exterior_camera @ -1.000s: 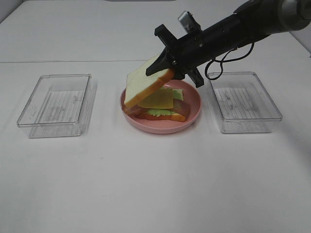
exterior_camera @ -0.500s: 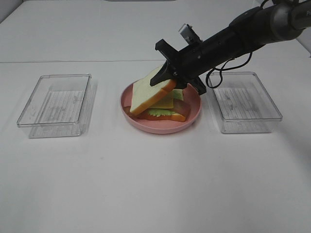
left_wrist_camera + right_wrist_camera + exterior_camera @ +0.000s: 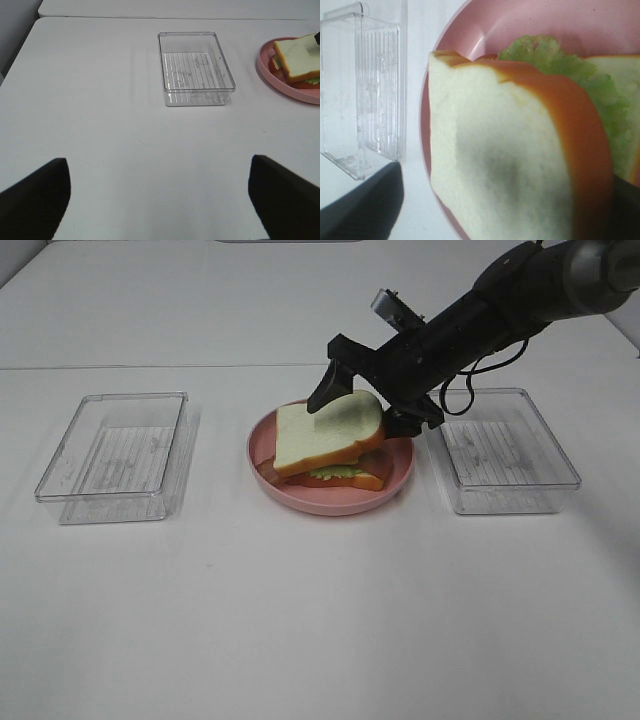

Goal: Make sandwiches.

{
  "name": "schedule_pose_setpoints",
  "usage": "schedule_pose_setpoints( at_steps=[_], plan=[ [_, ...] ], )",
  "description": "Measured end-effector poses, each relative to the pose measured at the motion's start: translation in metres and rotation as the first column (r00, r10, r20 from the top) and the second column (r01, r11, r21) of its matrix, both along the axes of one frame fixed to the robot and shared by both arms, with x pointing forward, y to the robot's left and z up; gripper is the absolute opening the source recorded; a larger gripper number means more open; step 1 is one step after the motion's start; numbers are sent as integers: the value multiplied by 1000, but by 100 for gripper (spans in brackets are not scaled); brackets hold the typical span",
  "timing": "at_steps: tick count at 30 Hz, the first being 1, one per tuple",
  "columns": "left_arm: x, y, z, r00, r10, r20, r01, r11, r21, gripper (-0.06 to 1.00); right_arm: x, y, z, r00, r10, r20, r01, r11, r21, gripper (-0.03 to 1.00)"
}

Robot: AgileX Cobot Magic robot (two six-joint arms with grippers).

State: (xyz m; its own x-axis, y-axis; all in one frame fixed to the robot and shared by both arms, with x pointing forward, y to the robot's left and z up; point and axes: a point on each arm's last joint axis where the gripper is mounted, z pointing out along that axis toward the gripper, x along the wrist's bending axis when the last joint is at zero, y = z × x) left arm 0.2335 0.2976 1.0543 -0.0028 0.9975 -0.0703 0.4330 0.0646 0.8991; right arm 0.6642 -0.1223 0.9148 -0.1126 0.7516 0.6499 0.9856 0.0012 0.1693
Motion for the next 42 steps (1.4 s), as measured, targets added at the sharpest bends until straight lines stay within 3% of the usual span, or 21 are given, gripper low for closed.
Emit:
schedule_pose_setpoints(
  at_steps=[1, 6, 9, 10, 11, 13, 16, 18, 23, 24, 25, 26, 28, 29, 35, 42],
  plan=[
    [0, 0, 0, 1000, 0, 0, 0, 1000, 0, 89, -1, -2, 7, 1000, 18, 19, -18, 1000, -19, 88],
    [0, 0, 0, 1000, 0, 0, 0, 1000, 0, 89, -5, -7, 29, 997, 37, 66, -31, 996, -78, 92],
    [0, 0, 0, 1000, 0, 0, 0, 1000, 0, 89, -9, -15, 48, 994, 40, 100, -23, 987, -160, 92],
    [0, 0, 0, 1000, 0, 0, 0, 1000, 0, 89, -11, -21, 60, 993, 28, 118, 0, 974, -226, 92],
    [0, 0, 0, 1000, 0, 0, 0, 1000, 0, 89, -11, -21, 60, 993, 28, 118, 0, 974, -226, 92],
    [0, 0, 0, 1000, 0, 0, 0, 1000, 0, 89, -15, -35, 79, 986, 19, 168, 42, 935, -353, 93],
    [0, 0, 0, 1000, 0, 0, 0, 1000, 0, 89, -18, -44, 96, 976, 10, 218, 84, 904, -419, 93],
    [0, 0, 0, 1000, 0, 0, 0, 1000, 0, 89, -24, -57, 122, 954, 9, 299, 148, 855, -497, 93],
    [0, 0, 0, 1000, -1, 0, 1, 1000, -1, 89, -29, -79, 150, 925, -3, 380, 221, 817, -532, 93],
    [0, 0, 0, 1000, -1, 0, 1, 1000, -1, 89, -27, -100, 155, 921, -53, 387, 268, 807, -527, 93],
    [0, 0, 0, 1000, -1, 0, 1, 1000, -1, 89, -27, -100, 155, 921, -53, 387, 268, 807, -527, 93],
    [0, 0, 0, 1000, -1, 0, 1, 1000, -1, 89, -24, -127, 155, 920, -120, 373, 316, 791, -525, 93],
    [0, 0, 0, 1000, -1, 0, 1, 1000, -1, 89, -24, -136, 155, 921, -142, 362, 327, 786, -524, 93],
    [0, 0, 0, 1000, -1, 0, 1, 1000, -1, 89, -25, -158, 153, 930, -167, 327, 330, 770, -546, 93],
    [0, 0, 0, 1000, -1, 0, 1, 1000, -1, 89, -43, -167, 158, 973, -100, 208, 208, 769, -605, 92],
    [0, 0, 0, 1000, -1, 0, 1, 1000, -1, 89, -94, -165, 174, 980, -88, 176, 177, 783, -596, 91]
  ],
)
